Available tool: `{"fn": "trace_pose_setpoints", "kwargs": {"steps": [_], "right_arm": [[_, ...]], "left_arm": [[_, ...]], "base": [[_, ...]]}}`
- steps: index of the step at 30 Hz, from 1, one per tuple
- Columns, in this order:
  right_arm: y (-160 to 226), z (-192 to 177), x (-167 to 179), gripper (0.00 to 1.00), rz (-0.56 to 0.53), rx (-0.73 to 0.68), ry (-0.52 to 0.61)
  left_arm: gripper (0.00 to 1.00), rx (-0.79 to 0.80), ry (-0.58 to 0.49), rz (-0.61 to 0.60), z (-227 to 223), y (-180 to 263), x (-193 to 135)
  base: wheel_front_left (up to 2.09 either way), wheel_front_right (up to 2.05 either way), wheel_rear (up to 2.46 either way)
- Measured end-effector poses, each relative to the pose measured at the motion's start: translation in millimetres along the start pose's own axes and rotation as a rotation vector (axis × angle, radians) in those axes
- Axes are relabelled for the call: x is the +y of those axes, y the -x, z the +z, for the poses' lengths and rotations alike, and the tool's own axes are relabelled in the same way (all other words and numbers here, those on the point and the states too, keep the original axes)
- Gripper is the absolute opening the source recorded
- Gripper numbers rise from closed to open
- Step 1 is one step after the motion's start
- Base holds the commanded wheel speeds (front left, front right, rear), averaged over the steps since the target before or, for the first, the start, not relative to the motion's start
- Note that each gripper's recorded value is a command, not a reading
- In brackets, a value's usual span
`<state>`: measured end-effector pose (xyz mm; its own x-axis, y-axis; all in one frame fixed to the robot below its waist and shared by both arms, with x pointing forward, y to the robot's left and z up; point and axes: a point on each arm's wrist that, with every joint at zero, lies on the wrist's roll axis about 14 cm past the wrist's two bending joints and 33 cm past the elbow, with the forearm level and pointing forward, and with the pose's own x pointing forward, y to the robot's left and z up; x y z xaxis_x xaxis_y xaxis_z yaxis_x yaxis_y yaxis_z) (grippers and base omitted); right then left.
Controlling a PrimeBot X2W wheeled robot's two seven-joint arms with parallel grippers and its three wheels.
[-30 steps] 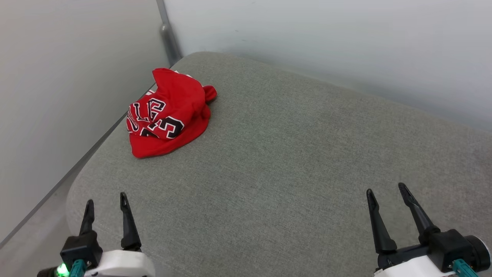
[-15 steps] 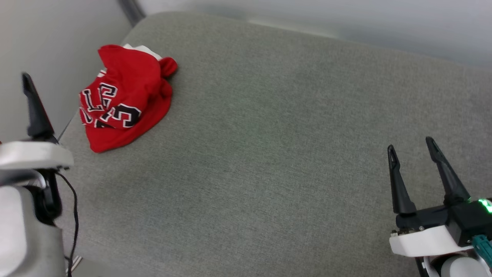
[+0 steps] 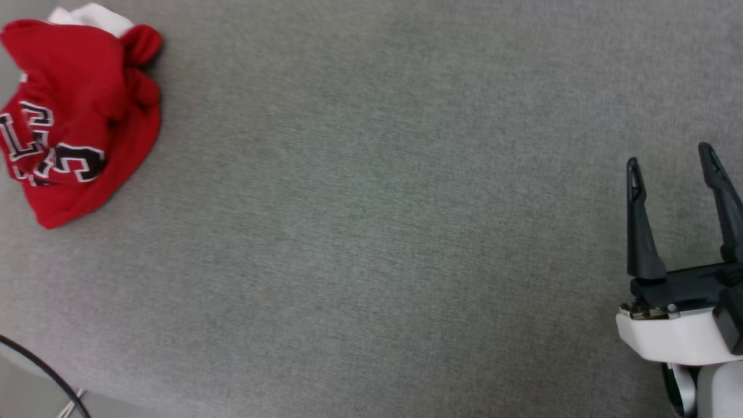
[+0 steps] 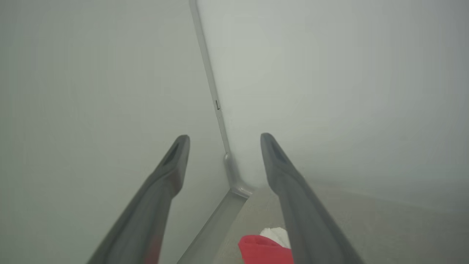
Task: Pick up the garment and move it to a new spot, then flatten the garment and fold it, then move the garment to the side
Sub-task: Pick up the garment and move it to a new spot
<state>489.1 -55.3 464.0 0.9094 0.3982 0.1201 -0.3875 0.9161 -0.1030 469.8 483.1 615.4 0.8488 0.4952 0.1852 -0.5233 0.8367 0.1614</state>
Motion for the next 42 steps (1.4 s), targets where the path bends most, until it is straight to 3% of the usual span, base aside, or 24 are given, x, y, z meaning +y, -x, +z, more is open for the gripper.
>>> {"fn": "trace_pose_setpoints", "kwargs": {"steps": [5, 9, 15, 22, 28, 29, 30, 31, 37, 42], "right_arm": [[0, -11, -11, 1.0, -0.026, 0.013, 0.018], [1, -19, -16, 1.0, -0.037, 0.028, 0.028], [2, -30, -18, 1.0, -0.038, 0.051, 0.04], [8, -49, -27, 1.0, -0.048, 0.096, 0.06], [8, -55, -27, 1.0, -0.045, 0.108, 0.064], [7, -54, -26, 1.0, -0.042, 0.106, 0.065], [7, -53, -26, 1.0, -0.041, 0.104, 0.067], [7, -52, -25, 1.0, -0.04, 0.103, 0.067], [6, -35, -23, 1.0, -0.037, 0.073, 0.063], [7, -13, -20, 1.0, -0.035, 0.035, 0.055]], "left_arm": [[1.0, 0.278, 0.003, -0.038, -52, -17, -12], [1.0, 0.49, 0.056, -0.122, -91, -13, -42], [1.0, 0.857, 0.15, -0.208, -148, 22, -65], [1.0, 1.24, 0.185, -0.284, -213, 86, -85], [1.0, 1.289, 0.132, -0.308, -227, 98, -90], [0.83, 1.289, 0.134, -0.312, -227, 98, -91], [0.16, 1.286, 0.135, -0.314, -227, 99, -92], [0.0, 1.28, 0.136, -0.316, -226, 99, -92], [0.0, 1.188, 0.149, -0.323, -208, 89, -90], [0.0, 1.016, 0.056, -0.353, -160, 61, -75]], "base": [[0.0, 0.0, 0.0], [0.0, 0.0, 0.0], [0.0, 0.0, 0.0], [0.0, 0.0, 0.0], [0.0, 0.0, 0.0], [0.0, 0.0, 0.0], [0.0, 0.0, 0.0], [0.0, 0.0, 0.0], [0.0, 0.0, 0.0], [0.0, 0.0, 0.0]]}}
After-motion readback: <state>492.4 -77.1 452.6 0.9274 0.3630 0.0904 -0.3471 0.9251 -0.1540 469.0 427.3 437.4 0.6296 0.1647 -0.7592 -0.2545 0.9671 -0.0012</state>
